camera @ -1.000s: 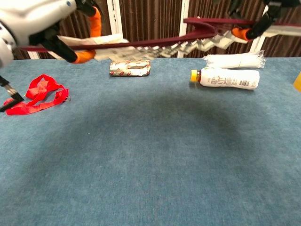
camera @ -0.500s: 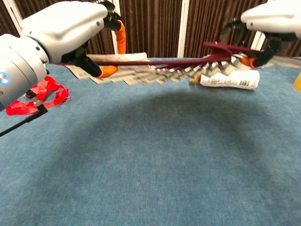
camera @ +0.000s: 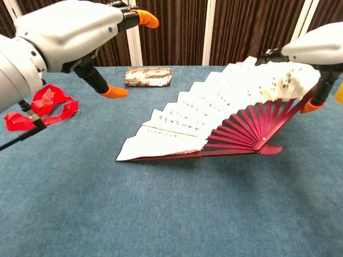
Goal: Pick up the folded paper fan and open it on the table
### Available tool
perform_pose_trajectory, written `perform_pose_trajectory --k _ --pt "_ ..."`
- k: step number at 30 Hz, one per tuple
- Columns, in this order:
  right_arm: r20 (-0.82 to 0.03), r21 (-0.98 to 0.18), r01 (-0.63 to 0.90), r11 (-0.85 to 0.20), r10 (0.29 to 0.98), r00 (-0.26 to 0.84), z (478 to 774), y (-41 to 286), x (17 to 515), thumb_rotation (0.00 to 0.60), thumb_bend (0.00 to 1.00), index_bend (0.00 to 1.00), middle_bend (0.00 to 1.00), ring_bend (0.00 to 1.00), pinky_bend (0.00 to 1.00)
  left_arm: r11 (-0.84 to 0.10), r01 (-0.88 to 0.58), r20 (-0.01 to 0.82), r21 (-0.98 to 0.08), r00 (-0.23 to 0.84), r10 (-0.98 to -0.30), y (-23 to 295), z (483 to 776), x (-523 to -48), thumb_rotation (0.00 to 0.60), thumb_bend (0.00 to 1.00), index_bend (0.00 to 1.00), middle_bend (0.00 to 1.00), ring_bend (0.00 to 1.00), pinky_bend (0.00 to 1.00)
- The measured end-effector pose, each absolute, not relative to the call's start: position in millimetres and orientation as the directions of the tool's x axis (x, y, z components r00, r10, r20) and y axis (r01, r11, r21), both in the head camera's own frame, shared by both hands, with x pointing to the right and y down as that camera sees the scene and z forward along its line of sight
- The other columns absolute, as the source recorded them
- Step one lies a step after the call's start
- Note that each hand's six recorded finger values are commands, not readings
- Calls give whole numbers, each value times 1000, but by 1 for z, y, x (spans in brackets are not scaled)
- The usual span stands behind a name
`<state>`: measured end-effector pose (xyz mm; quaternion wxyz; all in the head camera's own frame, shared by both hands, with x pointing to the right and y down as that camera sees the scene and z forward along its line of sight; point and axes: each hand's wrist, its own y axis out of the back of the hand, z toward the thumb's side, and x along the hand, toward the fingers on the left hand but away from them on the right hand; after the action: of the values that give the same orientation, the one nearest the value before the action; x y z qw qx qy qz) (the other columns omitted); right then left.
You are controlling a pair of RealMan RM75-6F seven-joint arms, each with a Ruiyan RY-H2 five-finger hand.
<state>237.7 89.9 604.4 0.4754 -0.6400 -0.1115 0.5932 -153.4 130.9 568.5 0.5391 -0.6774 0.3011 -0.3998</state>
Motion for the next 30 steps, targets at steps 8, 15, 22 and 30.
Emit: perform_pose_trajectory --k 8,15,22,30 --pt "-687 -636 -598 -488 711 150 611 94 276 600 183 0 80 124 117 -231 44 223 -972 490 -843 127 550 -170 600 277 94 13 0 117" --pt "-667 -663 -539 -519 737 110 608 88 295 600 183 0 80 124 118 -232 119 261 -965 455 -851 125 545 -200 600 277 90 25 0 118" --pt "-599 -785 -278 -554 793 110 590 81 319 600 183 11 80 146 117 -254 199 312 -947 360 -879 123 543 -262 600 277 90 40 0 119" --pt "-454 -891 -92 -445 878 152 556 86 378 600 183 25 80 148 118 -278 207 326 -938 253 -911 126 550 -340 600 277 91 52 0 131"
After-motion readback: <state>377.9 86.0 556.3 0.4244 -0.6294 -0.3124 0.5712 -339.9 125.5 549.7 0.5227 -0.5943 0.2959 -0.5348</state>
